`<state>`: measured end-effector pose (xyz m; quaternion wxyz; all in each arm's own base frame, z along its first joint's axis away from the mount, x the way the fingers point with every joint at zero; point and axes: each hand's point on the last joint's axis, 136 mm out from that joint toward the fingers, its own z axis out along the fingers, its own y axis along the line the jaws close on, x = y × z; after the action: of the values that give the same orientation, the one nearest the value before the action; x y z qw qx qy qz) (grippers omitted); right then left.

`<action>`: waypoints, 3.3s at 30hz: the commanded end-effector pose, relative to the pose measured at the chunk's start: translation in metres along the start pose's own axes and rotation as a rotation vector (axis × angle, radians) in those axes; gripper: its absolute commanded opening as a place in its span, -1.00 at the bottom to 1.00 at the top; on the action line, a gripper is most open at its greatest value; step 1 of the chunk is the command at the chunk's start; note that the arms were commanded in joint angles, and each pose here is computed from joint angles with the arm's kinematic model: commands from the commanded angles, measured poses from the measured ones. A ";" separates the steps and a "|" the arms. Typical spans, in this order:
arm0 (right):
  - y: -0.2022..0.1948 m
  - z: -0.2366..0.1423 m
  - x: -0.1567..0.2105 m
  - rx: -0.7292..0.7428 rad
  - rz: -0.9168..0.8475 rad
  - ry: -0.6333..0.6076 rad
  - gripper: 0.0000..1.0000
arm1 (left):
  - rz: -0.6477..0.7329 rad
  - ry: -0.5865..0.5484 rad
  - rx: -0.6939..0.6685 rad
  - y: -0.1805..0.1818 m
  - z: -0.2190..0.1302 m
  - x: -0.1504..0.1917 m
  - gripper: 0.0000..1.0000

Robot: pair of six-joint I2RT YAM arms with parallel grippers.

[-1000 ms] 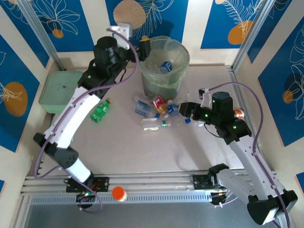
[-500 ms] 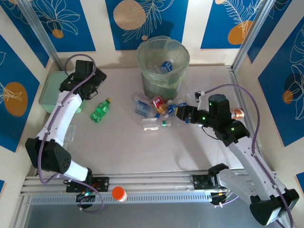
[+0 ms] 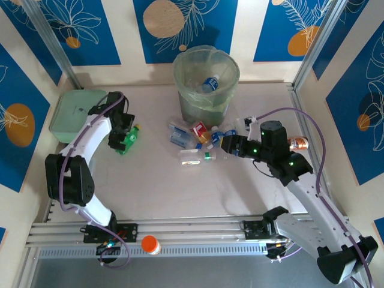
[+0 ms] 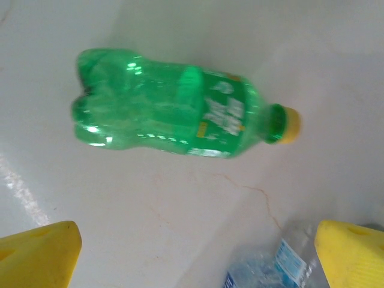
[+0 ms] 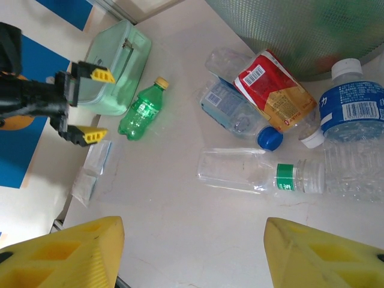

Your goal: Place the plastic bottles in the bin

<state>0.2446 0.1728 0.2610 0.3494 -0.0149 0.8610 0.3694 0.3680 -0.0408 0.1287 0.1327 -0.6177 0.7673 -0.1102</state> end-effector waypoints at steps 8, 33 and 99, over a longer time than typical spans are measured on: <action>-0.006 0.007 0.004 0.017 -0.003 0.010 0.26 | -0.370 -0.074 -0.112 0.021 0.033 -0.016 0.99; -0.005 0.018 0.007 0.019 -0.003 0.055 0.26 | -0.433 -0.113 -0.126 -0.004 0.100 -0.041 0.62; 0.033 -0.047 -0.033 -0.002 -0.202 -0.153 0.28 | 1.079 -0.157 1.160 -0.330 -0.201 0.193 -0.20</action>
<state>0.2369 0.1572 0.3212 0.4463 -0.0644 0.8312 0.3253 0.5600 -0.2881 0.4085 0.4842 -0.0190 0.7820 -0.3920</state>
